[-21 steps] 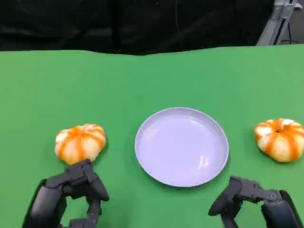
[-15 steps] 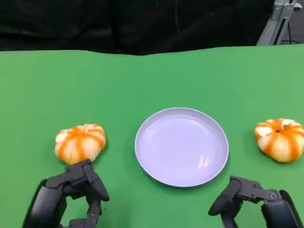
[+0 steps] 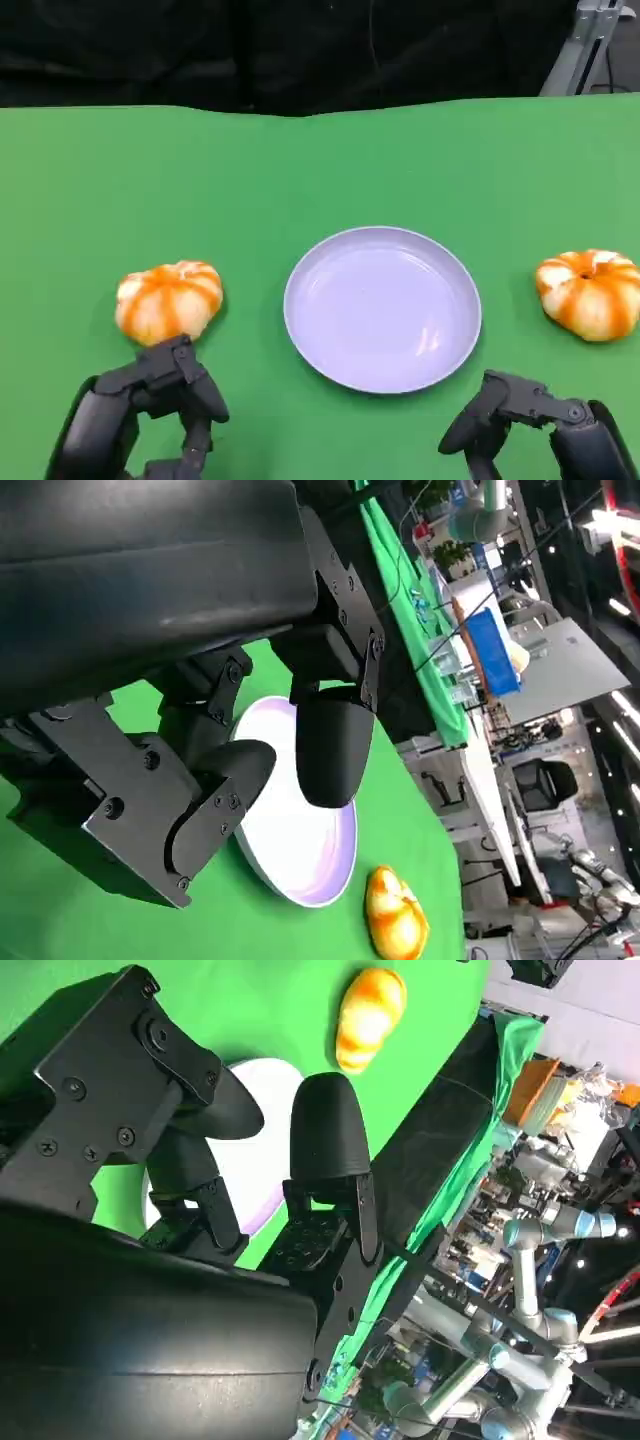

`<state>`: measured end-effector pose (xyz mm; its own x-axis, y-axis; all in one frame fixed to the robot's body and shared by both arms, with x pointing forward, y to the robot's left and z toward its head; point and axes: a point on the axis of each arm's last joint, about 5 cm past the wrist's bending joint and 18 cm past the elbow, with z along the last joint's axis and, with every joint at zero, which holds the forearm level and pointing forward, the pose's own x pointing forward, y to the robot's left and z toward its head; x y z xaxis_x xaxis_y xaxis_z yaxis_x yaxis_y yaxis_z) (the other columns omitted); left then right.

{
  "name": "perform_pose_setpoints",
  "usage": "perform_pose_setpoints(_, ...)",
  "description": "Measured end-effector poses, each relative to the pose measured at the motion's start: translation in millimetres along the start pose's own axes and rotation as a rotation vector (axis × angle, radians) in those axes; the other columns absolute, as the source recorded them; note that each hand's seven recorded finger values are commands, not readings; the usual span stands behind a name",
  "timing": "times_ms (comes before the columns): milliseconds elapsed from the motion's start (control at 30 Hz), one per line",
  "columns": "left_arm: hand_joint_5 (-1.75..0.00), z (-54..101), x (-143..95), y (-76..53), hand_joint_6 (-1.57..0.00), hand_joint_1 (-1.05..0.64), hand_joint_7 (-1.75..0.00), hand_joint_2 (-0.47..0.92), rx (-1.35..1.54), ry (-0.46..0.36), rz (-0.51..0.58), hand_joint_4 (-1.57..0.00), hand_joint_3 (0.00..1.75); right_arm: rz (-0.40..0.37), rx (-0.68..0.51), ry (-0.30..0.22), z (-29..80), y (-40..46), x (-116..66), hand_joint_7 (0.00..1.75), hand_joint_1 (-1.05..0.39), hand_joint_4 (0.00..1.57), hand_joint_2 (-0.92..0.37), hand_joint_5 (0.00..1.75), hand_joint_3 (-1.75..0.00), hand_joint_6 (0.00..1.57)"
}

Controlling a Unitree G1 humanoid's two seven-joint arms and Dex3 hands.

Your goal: Grasp the bread from the table and place it into the plate.

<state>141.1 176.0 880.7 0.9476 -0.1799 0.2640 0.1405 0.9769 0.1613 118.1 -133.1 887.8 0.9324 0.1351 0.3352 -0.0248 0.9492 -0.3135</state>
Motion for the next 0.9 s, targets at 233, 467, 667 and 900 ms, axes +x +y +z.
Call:
perform_pose_setpoints(233,-0.77,-0.5,14,13.3,-0.69,-0.22,-0.29,0.89,0.122,0.053,-0.057,-0.57,0.21,-0.001,0.004,-0.001,0.0,0.8,0.5,1.26,0.05,0.85,-0.23,1.52,-1.42,0.87)
perform_pose_setpoints(467,-0.40,16.0,38,27.2,-0.37,-0.44,-0.01,0.92,0.487,0.167,-0.128,-0.28,0.03,-0.003,0.010,-0.003,-0.2,2.3,1.7,1.26,0.05,0.85,-0.23,1.52,-1.42,0.88)
perform_pose_setpoints(667,-0.29,21.0,59,31.1,-0.30,-0.57,0.00,0.89,0.754,0.209,-0.178,-0.30,0.00,-0.002,0.011,-0.001,-1.4,3.2,2.7,1.26,0.06,0.85,-0.23,1.52,-1.42,0.88)
perform_pose_setpoints(900,-0.25,11.8,91,21.5,-0.29,-0.62,-0.01,0.91,1.034,0.259,-0.225,-0.30,0.01,-0.004,0.013,-0.004,-1.4,3.5,2.8,1.26,0.06,0.86,-0.24,1.52,-1.40,0.88)
